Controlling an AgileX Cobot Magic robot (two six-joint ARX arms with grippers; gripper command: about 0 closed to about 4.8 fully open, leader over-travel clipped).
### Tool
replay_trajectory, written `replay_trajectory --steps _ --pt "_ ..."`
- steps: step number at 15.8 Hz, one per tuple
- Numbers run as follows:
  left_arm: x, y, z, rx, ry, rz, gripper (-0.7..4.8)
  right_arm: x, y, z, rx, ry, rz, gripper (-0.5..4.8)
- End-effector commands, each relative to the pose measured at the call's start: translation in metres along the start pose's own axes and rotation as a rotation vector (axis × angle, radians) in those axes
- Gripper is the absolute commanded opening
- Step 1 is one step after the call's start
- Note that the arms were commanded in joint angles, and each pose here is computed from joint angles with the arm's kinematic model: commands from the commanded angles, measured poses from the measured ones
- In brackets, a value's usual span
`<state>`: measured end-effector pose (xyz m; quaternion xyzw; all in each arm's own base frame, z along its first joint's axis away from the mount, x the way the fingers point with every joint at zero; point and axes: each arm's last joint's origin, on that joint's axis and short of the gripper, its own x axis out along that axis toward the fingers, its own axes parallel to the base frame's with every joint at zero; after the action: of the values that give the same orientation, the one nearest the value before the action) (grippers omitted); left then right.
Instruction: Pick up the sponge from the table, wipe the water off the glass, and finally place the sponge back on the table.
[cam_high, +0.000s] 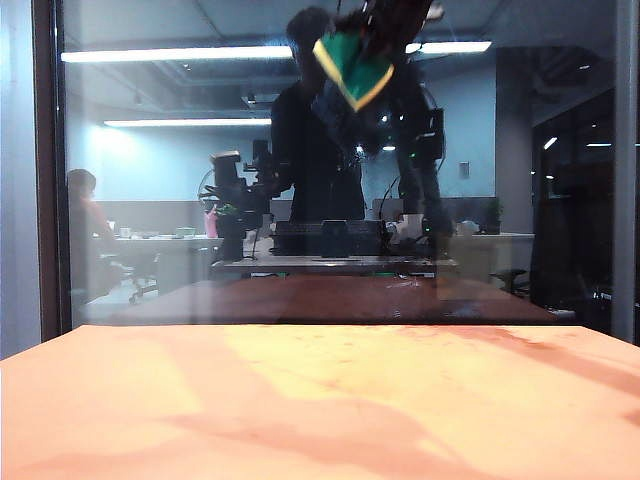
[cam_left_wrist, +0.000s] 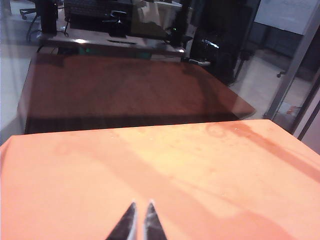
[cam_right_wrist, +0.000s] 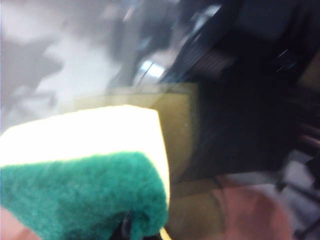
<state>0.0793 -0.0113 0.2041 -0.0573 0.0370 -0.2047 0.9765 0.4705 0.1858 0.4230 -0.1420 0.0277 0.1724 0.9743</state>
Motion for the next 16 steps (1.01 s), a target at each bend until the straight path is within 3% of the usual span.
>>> replay_trajectory --steps 1,3,9,13,16 --pt "0.0 0.0 0.003 0.012 -0.016 -0.001 0.25 -0.013 -0.012 0.023 0.009 -0.107 -0.076 -0.09" --pt "0.0 0.0 0.003 0.011 -0.016 -0.001 0.25 -0.008 -0.008 0.016 0.005 -0.069 -0.039 -0.09" --pt "0.0 0.0 0.003 0.011 -0.016 -0.001 0.25 0.026 0.012 -0.051 -0.003 0.245 0.057 -0.09" --pt "0.0 0.0 0.003 0.012 -0.016 0.0 0.25 0.034 0.017 -0.068 -0.001 0.315 0.07 -0.09" --pt "0.0 0.0 0.003 0.012 -0.016 0.0 0.25 0.03 0.012 -0.06 -0.005 0.29 0.021 -0.09"
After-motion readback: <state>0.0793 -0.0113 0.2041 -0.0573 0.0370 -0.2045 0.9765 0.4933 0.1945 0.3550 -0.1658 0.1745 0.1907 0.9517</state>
